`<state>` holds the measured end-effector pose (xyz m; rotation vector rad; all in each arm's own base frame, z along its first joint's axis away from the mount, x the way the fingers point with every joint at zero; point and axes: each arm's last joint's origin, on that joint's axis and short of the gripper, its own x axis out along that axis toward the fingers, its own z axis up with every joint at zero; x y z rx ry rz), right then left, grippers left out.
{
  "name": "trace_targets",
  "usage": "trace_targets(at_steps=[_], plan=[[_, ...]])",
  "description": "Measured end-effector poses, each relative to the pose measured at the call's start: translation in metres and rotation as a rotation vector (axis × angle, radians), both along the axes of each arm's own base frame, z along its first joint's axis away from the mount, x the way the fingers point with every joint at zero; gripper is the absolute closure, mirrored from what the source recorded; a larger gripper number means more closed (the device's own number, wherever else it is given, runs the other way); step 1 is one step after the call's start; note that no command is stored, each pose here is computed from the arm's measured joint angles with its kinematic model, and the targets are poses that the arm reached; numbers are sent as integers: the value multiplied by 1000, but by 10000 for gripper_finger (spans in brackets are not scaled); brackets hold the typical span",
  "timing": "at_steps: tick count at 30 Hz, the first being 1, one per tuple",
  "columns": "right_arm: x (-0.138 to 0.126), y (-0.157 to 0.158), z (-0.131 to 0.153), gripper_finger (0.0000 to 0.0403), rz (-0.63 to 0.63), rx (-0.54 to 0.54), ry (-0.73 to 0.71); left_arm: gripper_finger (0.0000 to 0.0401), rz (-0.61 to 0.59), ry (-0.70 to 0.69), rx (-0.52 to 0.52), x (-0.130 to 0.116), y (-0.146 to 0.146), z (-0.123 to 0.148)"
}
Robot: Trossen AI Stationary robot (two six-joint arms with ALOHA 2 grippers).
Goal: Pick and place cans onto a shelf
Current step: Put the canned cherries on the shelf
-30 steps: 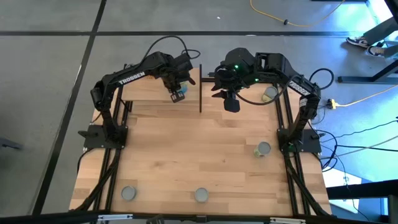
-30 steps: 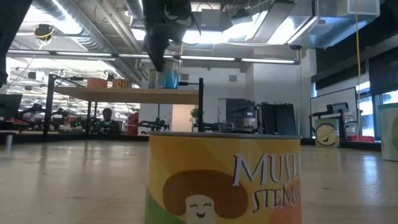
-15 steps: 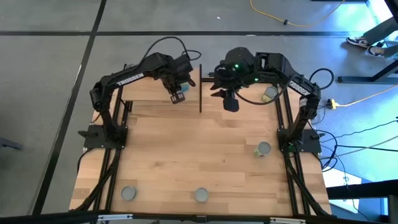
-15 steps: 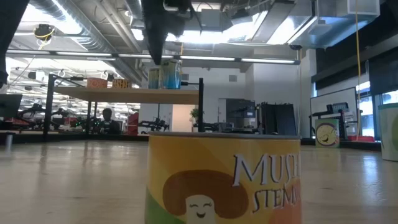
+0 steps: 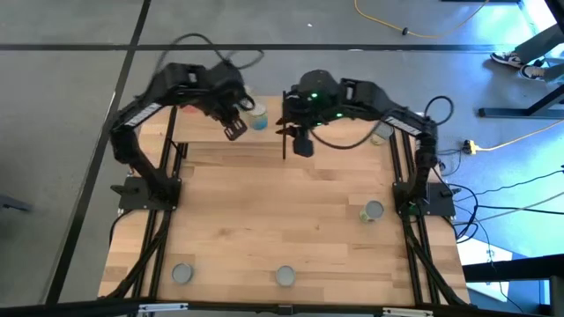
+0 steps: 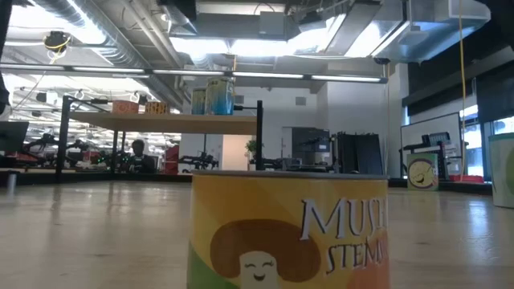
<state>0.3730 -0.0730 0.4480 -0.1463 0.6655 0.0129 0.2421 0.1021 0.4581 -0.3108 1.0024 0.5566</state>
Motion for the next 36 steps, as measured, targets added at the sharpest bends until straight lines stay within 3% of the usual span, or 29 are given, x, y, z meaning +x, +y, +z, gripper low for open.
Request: trace_targets(at_steps=[4, 11, 17, 23, 36], plan=[[22, -5, -15, 302, 0, -3, -14, 401, 47, -71, 35, -24, -10, 18], [54, -12, -43, 393, -1, -6, -21, 401, 92, -186, 73, -65, -25, 40], [90, -20, -81, 399, -25, -17, -13, 401, 123, -228, 102, -82, -32, 48], [114, -33, -119, 400, -256, -137, 32, 401, 122, -232, 106, -84, -32, 48], [122, -39, -126, 401, -408, -255, 13, 401, 90, -211, 124, -82, -31, 47]])
